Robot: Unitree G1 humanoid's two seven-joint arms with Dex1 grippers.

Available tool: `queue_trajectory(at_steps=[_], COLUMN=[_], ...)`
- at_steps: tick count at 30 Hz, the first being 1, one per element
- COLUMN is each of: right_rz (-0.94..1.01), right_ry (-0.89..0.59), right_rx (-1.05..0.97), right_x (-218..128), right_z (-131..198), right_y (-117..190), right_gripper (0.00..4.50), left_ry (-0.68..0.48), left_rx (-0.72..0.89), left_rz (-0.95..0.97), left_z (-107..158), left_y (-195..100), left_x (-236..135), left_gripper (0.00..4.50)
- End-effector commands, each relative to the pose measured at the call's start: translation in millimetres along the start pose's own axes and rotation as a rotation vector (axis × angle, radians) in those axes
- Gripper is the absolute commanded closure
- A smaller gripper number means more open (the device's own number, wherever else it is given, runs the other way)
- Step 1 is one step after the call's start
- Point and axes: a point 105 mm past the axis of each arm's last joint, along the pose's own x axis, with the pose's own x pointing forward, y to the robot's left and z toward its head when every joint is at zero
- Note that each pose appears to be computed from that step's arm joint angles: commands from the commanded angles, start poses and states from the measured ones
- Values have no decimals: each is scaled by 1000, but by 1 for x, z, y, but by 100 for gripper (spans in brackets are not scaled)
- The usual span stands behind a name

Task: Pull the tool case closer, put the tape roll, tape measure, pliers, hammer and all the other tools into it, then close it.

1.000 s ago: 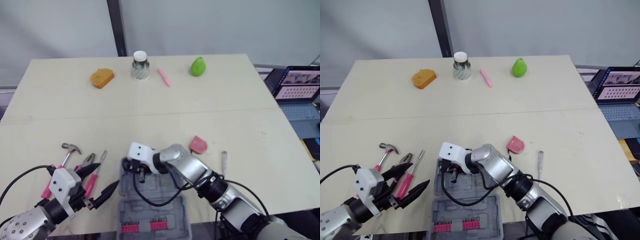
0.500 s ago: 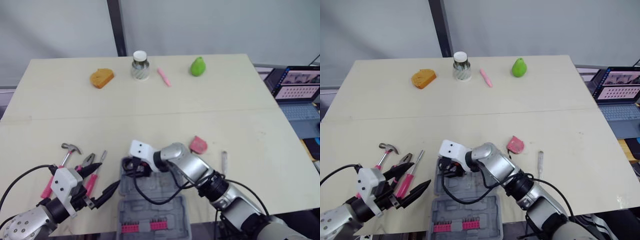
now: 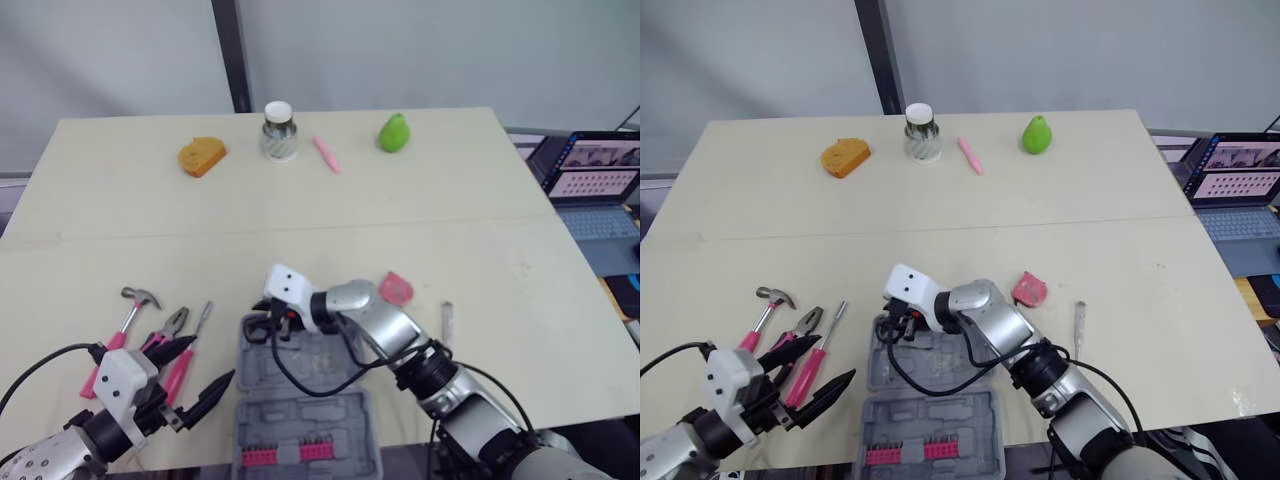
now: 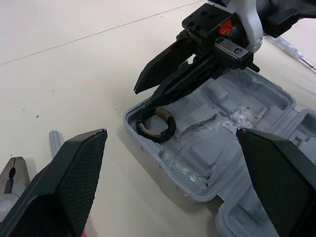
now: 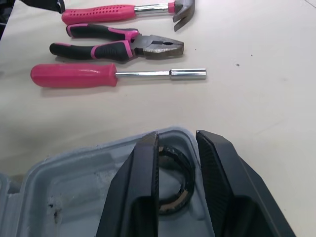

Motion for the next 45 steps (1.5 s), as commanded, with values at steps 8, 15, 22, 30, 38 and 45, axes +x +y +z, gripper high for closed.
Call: queue_trajectory(at_steps=[8,15,22,30,38,45], right_rz=[3,-3,10,-2,-9,-2], right_ry=[-7,16,25,149,157,-136], right_rx=[14,21,-8,-70,-44,73], right_x=[9,14,15,15,17,1], right_z=[-13,-24,-25,-50,-52,-3], right_y=[7,6,9,9,8,5], right_gripper=[328,328,328,328,328,328], left_ry=[-16,-21,-17,-19,-23,-49], left_rx=[10,15,18,26,29,22], left_rz=[-12,-15,-10,-9,-12,-6], left_z=[3,4,4,4,5,12], left_y=[-2,-1,0,2,3,7], left_x=[5,8,7,9,12,15], left_gripper=[0,0,0,0,0,0])
